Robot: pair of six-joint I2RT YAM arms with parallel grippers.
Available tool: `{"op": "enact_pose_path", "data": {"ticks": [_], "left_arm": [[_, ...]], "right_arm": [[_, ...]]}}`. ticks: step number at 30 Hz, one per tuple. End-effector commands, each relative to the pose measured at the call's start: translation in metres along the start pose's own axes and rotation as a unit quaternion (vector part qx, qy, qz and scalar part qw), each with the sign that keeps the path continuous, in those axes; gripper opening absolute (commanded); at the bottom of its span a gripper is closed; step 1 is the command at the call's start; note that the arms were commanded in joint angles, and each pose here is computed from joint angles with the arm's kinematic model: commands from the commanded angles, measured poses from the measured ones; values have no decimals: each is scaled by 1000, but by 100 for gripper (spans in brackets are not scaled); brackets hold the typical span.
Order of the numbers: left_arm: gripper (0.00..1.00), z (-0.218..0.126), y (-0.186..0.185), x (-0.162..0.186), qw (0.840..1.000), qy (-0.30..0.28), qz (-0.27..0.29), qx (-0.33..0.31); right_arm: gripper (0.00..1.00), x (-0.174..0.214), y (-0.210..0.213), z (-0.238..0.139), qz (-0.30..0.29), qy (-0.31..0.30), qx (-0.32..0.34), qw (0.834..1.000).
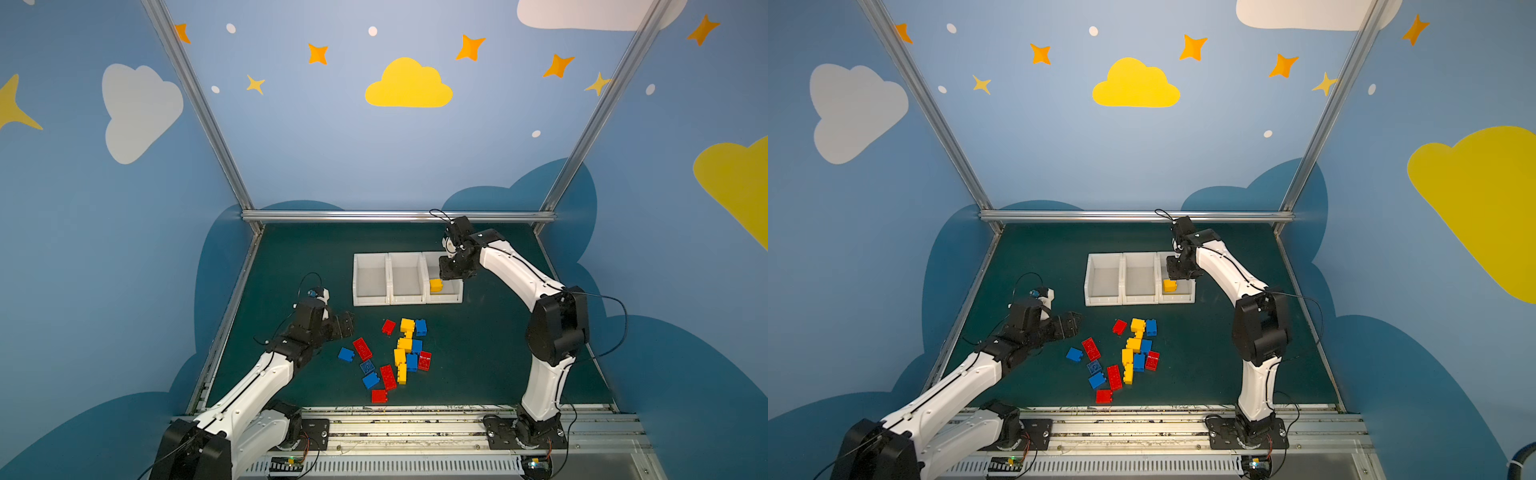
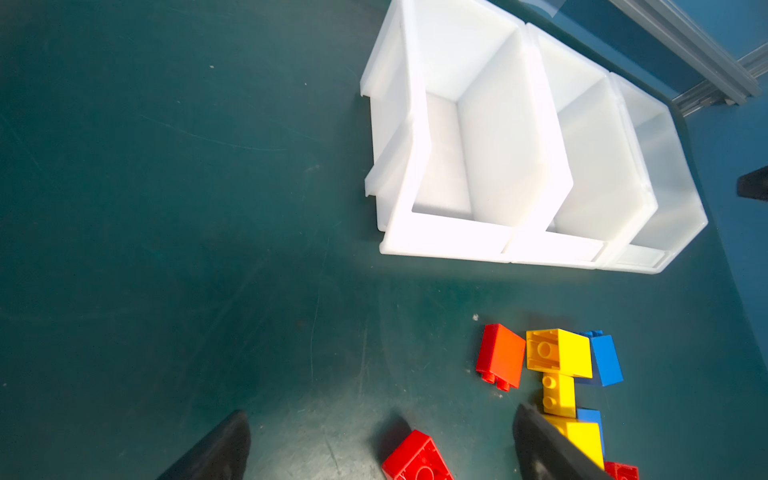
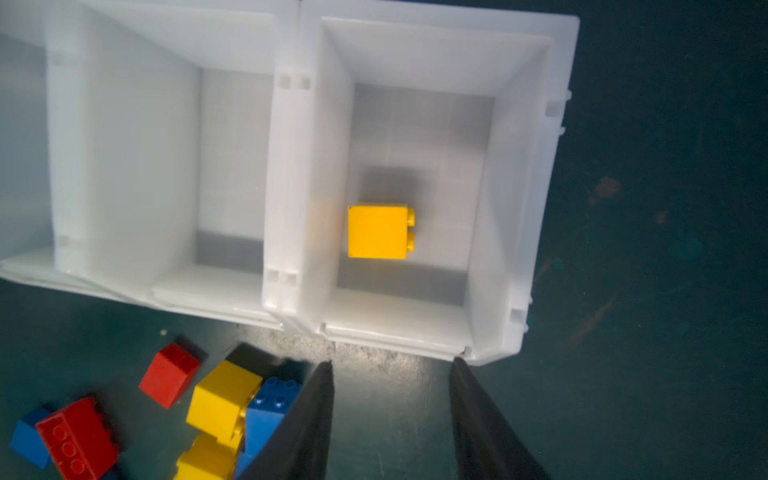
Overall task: Sort the legos into containers by color
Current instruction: 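Lower the left gripper onto a red long brick while the right gripper withdraws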
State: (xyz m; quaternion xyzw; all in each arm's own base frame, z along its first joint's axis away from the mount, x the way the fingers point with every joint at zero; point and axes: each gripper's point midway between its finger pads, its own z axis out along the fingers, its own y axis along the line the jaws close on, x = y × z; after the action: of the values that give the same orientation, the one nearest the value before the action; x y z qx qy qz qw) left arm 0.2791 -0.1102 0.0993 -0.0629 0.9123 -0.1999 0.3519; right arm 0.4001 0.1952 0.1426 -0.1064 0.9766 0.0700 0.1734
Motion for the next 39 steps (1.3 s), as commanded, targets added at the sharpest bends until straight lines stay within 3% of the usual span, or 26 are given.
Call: {"op": "enact_pose_path", "data": {"ticks": [1, 16, 23, 39], "left_arm": [[98, 1, 0, 8, 1000, 16, 6, 2], [95, -1, -4, 23, 998, 60, 16, -20], [93, -1, -3, 40, 994, 95, 8, -44], [85, 13, -24, 66, 989, 143, 12, -28]], "right_arm": [[46, 8, 4, -16, 10, -12, -13, 1000], [46, 46, -2, -33, 43, -27, -21, 999], [46, 51, 0, -32, 52, -25, -31, 998], [47, 59, -1, -33, 52, -27, -37, 998]]}}
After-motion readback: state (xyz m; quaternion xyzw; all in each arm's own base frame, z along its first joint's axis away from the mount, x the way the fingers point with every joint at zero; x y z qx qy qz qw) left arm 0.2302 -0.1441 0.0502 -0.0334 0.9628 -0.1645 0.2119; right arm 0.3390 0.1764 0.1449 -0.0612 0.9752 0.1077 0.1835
